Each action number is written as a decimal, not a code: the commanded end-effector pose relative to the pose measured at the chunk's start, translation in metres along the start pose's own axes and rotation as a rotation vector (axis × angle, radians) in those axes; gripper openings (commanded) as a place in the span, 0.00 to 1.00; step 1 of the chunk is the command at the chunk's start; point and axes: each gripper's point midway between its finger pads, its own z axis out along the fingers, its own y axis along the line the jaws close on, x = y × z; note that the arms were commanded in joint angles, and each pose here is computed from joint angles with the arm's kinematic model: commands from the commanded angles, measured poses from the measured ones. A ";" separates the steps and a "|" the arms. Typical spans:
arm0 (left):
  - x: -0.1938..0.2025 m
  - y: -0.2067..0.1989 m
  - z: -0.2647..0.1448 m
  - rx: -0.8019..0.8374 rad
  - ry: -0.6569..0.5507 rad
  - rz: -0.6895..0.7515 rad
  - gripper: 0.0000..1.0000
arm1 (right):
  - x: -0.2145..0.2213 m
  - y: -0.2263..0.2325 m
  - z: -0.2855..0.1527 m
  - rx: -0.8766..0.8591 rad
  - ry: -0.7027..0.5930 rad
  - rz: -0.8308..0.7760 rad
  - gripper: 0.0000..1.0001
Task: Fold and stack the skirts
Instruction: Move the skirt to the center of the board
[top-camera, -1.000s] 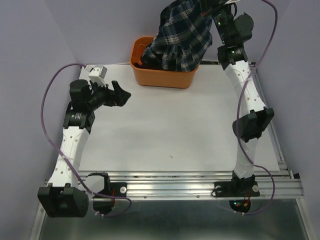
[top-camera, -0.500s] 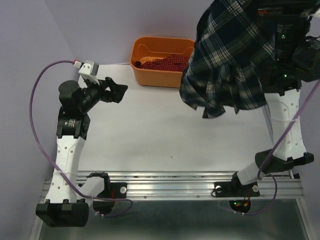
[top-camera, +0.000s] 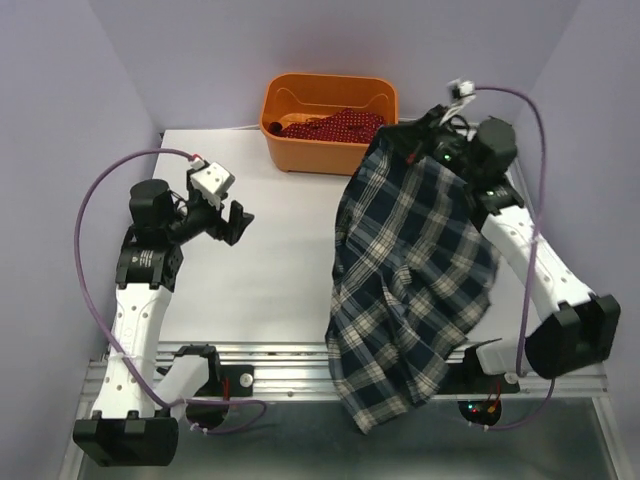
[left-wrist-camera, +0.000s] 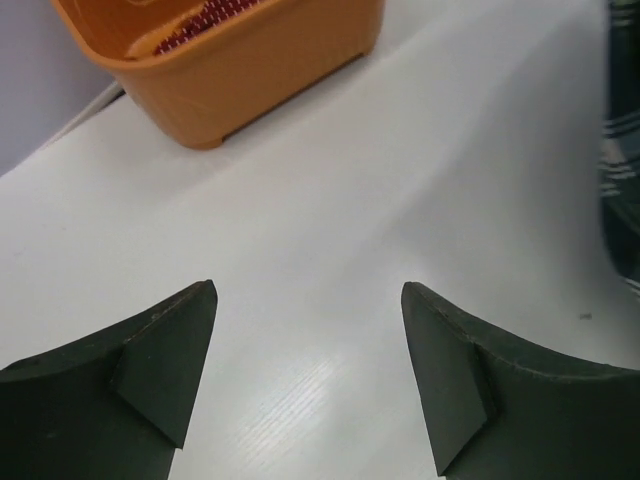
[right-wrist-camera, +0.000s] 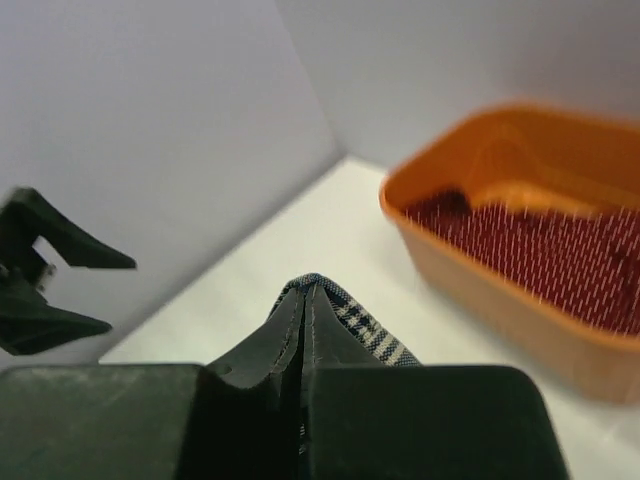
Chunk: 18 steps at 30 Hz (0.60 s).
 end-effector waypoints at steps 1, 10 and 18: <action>0.048 -0.012 0.001 0.092 0.100 0.159 0.85 | 0.071 -0.007 0.018 -0.057 0.160 0.083 0.01; 0.101 -0.009 0.027 0.167 0.208 0.184 0.69 | 0.162 -0.031 0.076 0.021 0.278 0.074 0.01; 0.118 -0.046 0.085 0.368 0.267 0.553 0.68 | 0.180 -0.030 0.016 0.081 0.470 -0.060 0.01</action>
